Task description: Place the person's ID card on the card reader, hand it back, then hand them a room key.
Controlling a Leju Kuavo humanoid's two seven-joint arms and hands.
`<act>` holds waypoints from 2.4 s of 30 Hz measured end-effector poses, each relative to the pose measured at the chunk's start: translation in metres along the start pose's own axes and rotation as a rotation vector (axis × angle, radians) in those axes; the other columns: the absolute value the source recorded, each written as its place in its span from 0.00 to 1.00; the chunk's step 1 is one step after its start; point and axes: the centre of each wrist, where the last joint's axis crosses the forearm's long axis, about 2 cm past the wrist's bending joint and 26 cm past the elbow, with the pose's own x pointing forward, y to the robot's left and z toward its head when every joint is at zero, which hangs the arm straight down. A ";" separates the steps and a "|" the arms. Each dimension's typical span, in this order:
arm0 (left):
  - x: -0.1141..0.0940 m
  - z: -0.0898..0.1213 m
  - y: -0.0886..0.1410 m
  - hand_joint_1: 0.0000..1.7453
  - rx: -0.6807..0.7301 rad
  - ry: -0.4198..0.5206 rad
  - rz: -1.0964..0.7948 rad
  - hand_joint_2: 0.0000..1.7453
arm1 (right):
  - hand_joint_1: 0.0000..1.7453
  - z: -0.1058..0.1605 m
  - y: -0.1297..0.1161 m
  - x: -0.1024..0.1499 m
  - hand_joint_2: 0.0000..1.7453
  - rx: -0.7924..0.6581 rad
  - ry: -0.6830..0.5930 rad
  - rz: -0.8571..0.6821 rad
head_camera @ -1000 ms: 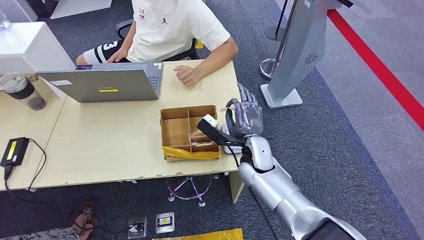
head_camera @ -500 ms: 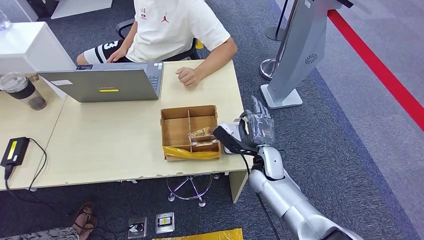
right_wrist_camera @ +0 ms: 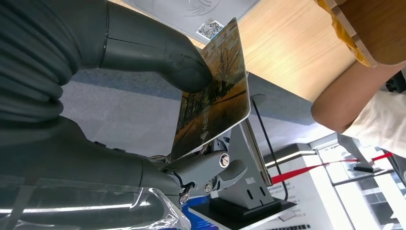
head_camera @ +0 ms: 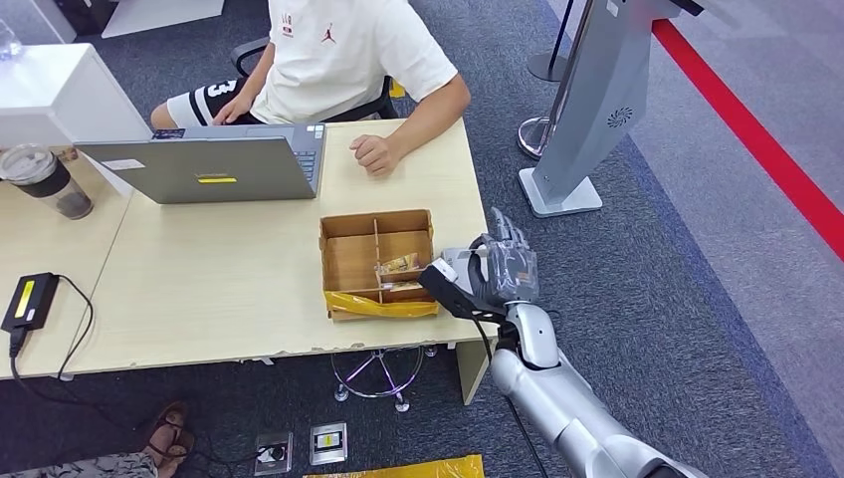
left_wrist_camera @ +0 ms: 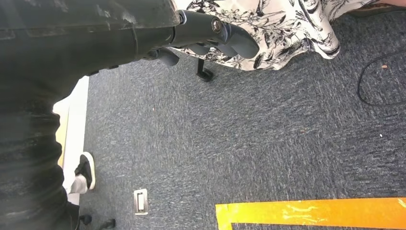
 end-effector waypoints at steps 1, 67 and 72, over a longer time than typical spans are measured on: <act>0.000 0.000 0.000 0.00 0.000 0.000 0.000 1.00 | 1.00 0.000 0.001 0.000 1.00 0.003 0.000 0.000; 0.000 0.001 -0.004 0.00 0.024 0.050 0.058 1.00 | 1.00 -0.006 0.003 0.005 1.00 -0.071 0.044 -0.050; -0.001 0.001 -0.004 0.00 0.024 0.051 0.056 1.00 | 1.00 -0.008 -0.008 0.014 1.00 -0.167 -0.146 -0.053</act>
